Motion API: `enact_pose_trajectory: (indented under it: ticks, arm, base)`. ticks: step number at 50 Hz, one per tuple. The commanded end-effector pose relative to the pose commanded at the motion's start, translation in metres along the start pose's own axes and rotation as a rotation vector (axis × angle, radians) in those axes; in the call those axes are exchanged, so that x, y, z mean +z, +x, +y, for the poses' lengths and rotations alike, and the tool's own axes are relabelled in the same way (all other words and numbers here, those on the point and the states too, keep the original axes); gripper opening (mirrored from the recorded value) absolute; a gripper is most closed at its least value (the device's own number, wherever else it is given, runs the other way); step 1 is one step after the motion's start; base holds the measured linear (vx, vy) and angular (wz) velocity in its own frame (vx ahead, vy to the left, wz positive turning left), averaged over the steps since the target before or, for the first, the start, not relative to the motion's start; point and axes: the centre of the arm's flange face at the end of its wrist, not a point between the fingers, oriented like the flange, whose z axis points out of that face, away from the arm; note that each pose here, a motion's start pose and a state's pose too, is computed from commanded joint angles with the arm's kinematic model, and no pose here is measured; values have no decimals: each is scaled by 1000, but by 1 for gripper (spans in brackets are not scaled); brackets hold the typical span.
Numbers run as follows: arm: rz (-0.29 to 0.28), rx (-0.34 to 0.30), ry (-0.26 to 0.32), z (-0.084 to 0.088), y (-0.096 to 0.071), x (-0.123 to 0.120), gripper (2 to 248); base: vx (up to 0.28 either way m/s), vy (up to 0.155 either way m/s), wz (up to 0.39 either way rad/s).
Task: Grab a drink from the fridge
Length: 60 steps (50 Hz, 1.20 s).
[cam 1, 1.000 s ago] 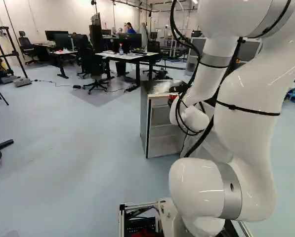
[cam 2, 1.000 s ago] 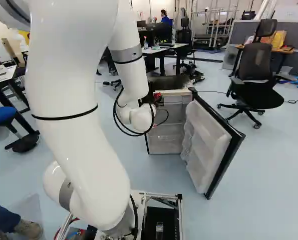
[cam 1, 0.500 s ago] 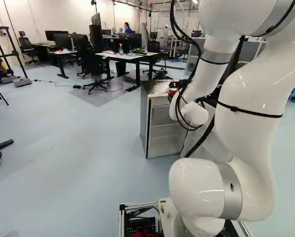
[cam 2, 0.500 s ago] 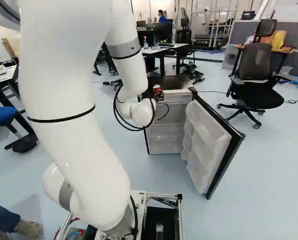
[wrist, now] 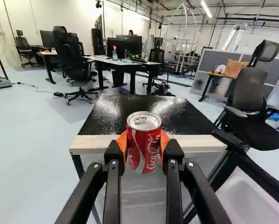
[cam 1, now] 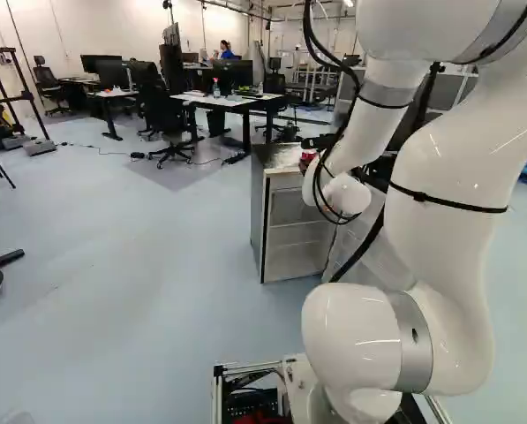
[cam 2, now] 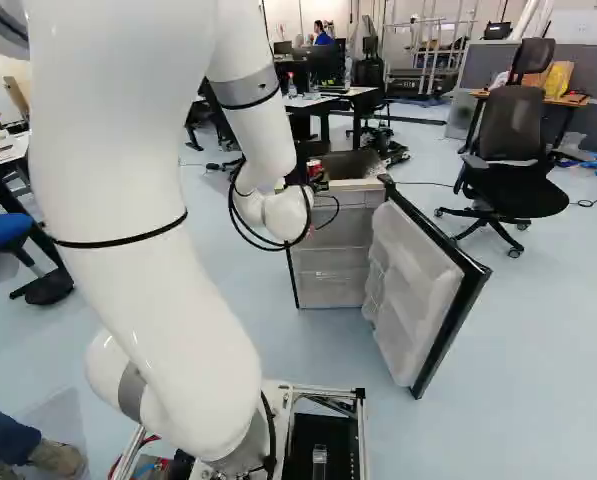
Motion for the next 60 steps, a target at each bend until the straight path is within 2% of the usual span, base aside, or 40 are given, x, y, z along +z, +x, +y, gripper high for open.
enact_pose_trajectory:
  ticks: [60]
  arm:
    - [-18,-8,13,6,-1,66,91]
  base:
    - [0,0,0]
